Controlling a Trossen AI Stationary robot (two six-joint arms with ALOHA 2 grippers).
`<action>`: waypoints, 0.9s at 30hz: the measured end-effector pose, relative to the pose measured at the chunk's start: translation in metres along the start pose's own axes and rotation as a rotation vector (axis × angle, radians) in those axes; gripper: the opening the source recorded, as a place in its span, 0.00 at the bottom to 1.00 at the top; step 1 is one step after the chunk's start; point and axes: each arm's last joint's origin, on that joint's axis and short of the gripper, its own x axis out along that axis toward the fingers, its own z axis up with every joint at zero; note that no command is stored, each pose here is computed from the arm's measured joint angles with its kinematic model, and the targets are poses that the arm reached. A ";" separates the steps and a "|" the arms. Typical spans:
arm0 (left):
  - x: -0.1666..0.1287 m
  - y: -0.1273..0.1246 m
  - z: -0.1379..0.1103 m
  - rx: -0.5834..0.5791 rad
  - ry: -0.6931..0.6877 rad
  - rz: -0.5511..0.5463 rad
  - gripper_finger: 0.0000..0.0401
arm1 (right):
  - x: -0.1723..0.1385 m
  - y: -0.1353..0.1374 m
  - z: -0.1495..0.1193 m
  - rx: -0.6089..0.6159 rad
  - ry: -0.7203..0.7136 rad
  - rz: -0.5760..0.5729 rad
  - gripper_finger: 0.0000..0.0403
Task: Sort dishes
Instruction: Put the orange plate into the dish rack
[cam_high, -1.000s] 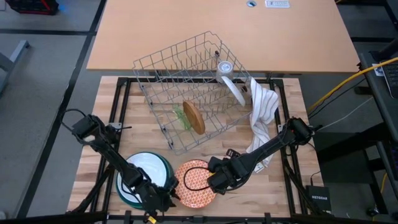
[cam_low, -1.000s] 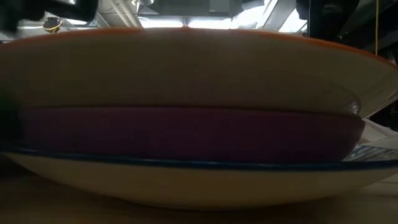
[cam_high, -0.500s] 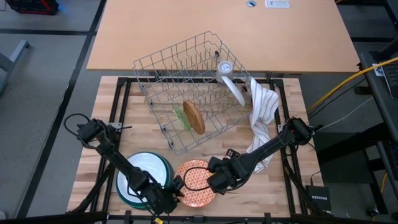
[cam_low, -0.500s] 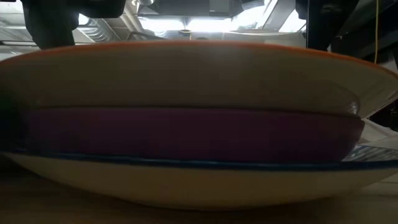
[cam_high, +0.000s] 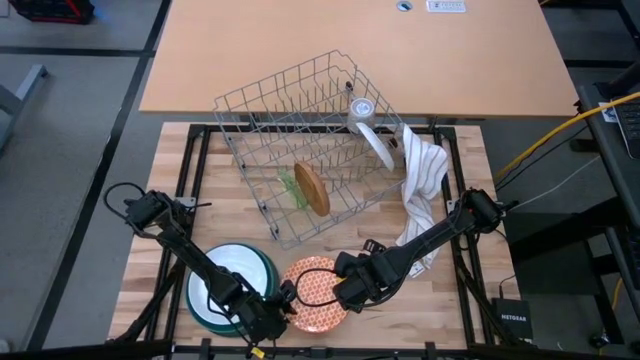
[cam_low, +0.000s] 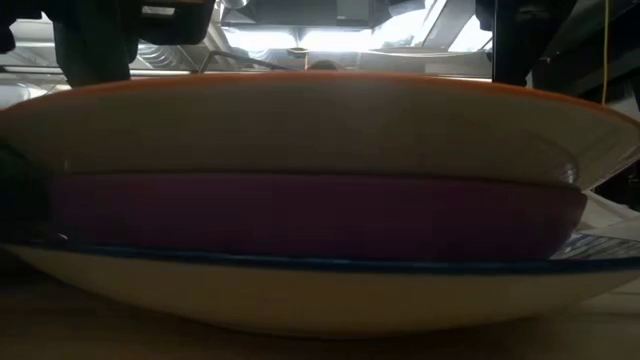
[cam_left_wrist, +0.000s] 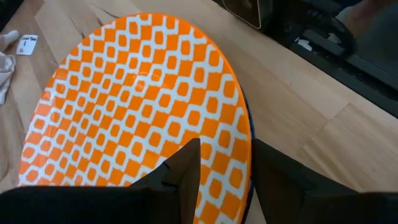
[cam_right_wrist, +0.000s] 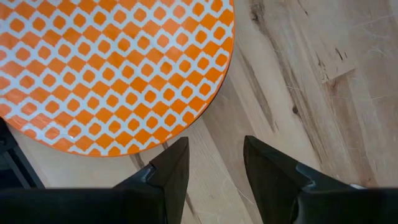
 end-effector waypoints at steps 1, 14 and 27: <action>0.000 0.001 0.000 -0.001 0.002 0.001 0.32 | 0.000 0.000 0.000 -0.001 0.000 0.000 0.39; 0.002 0.004 -0.003 -0.007 0.015 -0.009 0.15 | 0.000 0.000 0.000 0.000 0.000 0.004 0.39; 0.001 0.003 0.002 -0.042 -0.030 0.005 0.01 | 0.000 0.000 0.000 0.001 0.005 0.008 0.39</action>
